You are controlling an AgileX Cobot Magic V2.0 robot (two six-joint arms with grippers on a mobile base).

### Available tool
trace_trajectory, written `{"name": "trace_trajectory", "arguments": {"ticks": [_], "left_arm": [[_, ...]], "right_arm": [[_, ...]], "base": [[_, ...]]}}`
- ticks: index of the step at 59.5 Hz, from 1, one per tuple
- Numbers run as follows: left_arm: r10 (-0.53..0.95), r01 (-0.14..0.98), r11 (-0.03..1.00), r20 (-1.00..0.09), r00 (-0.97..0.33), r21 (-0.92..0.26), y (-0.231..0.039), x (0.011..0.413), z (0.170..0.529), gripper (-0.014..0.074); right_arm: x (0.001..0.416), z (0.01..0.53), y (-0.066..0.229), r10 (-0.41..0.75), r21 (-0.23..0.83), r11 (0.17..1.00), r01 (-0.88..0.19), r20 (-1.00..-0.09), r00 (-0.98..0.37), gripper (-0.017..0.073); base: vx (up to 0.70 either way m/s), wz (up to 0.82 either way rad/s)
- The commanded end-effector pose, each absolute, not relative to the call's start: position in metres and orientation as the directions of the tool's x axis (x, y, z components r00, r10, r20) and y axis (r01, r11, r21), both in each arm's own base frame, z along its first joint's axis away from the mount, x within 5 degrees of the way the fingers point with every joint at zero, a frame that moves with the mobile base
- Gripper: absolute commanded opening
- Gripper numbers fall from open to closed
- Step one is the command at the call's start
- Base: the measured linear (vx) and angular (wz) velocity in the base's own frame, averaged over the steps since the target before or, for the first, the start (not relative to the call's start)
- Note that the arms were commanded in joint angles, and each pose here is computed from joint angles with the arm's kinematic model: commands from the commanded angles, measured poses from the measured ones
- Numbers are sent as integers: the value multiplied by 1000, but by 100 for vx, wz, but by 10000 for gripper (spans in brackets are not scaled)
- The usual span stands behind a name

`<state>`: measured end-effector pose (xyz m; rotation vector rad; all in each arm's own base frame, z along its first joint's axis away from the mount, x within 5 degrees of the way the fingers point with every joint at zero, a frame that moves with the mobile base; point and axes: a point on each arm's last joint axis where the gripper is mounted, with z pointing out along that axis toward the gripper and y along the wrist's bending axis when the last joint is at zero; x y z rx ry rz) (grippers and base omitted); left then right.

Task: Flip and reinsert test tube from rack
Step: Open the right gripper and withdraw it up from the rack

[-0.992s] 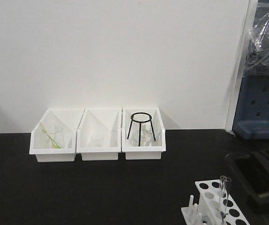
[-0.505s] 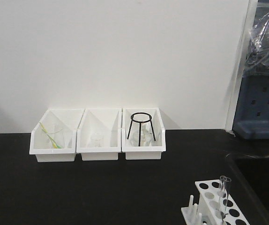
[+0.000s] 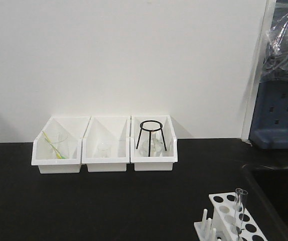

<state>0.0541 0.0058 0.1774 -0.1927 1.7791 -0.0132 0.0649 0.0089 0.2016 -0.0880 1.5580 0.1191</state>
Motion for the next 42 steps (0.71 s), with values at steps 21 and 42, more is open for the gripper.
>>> {"name": "trace_trajectory", "arguments": {"ticks": [21,42], "left_arm": [[-132,-102,987,-985,-108,-121,5,55,186,-6],[-132,-102,987,-985,-108,-121,5,55,186,-6]], "right_arm": [[56,205,3,5,0,998,-58,-996,90,-11],[56,205,3,7,2,998,-58,-996,90,-11]], "base": [[0,0],[0,0]]}}
